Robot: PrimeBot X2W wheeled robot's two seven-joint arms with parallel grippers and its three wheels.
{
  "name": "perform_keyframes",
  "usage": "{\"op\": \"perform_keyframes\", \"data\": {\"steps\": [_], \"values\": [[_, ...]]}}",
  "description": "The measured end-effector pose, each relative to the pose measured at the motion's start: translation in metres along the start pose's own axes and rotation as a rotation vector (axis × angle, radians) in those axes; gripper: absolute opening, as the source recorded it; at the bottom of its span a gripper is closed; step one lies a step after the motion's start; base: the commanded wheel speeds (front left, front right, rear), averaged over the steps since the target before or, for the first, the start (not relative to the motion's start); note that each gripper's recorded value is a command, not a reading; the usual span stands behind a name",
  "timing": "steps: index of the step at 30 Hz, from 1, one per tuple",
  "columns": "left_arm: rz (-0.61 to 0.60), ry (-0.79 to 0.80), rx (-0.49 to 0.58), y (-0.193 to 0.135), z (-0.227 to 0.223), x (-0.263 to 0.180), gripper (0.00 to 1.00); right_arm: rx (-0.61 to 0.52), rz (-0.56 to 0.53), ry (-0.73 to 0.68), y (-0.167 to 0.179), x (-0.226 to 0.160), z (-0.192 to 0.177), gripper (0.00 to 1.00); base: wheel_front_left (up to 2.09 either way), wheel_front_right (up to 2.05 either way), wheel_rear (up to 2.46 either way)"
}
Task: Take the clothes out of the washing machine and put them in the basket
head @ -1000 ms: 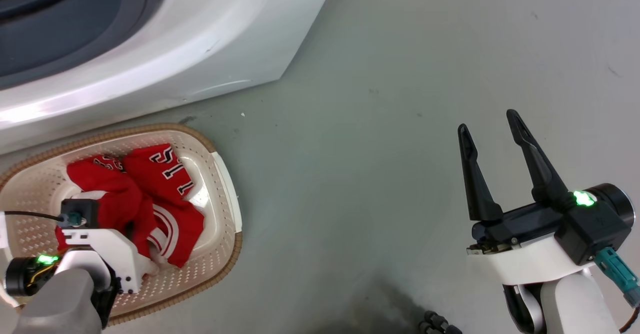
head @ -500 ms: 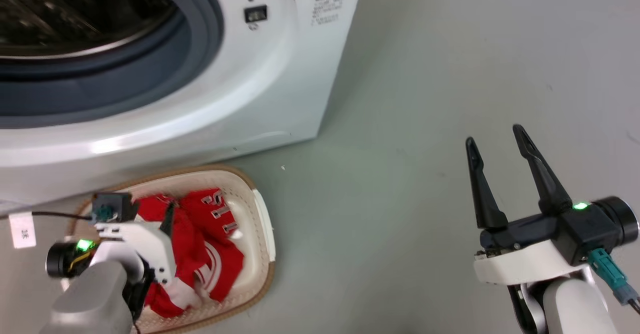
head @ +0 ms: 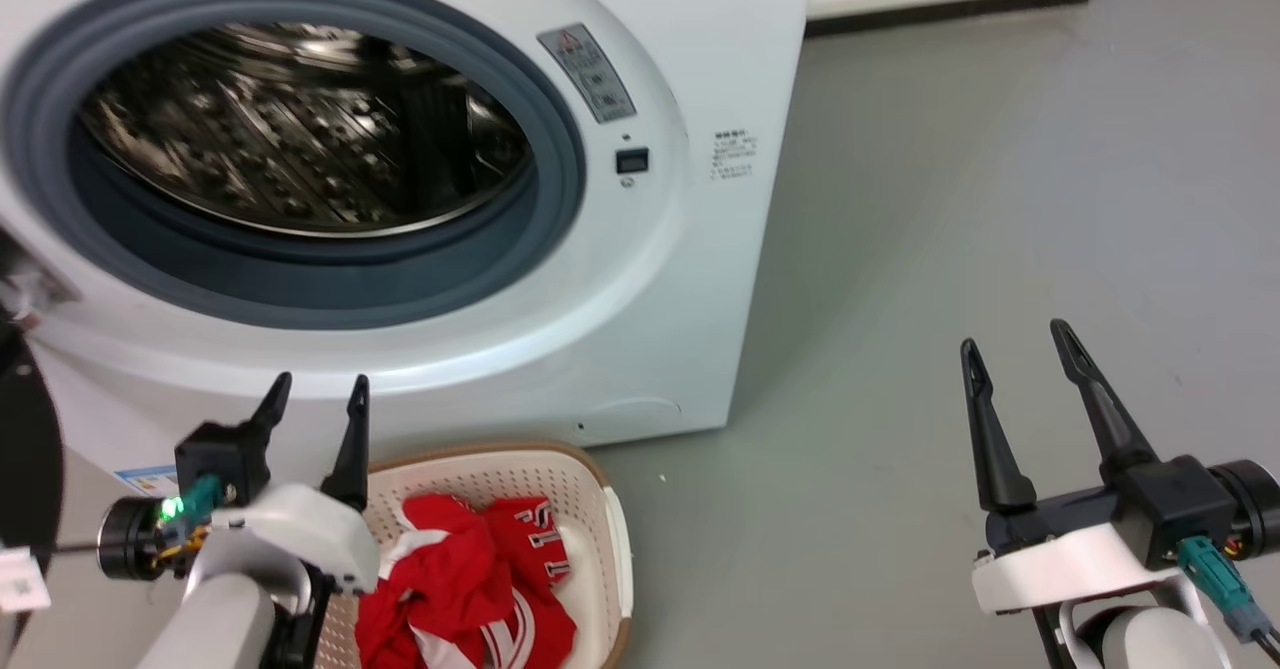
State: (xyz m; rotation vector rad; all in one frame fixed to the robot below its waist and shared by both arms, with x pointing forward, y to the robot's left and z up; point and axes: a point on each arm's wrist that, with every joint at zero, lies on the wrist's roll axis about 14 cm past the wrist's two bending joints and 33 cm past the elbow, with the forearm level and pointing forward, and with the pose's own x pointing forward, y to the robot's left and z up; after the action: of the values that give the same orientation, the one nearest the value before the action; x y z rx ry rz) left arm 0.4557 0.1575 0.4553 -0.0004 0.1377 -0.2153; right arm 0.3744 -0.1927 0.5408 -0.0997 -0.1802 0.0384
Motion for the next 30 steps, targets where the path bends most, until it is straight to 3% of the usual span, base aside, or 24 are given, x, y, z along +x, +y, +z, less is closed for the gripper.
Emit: {"op": "perform_keyframes", "data": {"steps": [6, 14, 30], "values": [[0.063, -0.155, 0.029, 0.004, 0.04, -0.047, 1.0, 0.001, 0.019, -0.037, 0.007, -0.011, 0.014, 1.0, 0.0, 0.0, 0.0], [0.137, -0.248, -0.012, -0.005, 0.055, -0.093, 1.0, 0.031, 0.045, -0.022, 0.018, -0.025, 0.01, 1.0, 0.0, 0.0, 0.0], [0.142, -0.286, -0.007, -0.02, 0.059, -0.106, 1.0, 0.06, 0.021, -0.009, 0.013, -0.035, 0.007, 1.0, 0.0, 0.0, 0.0]]}}
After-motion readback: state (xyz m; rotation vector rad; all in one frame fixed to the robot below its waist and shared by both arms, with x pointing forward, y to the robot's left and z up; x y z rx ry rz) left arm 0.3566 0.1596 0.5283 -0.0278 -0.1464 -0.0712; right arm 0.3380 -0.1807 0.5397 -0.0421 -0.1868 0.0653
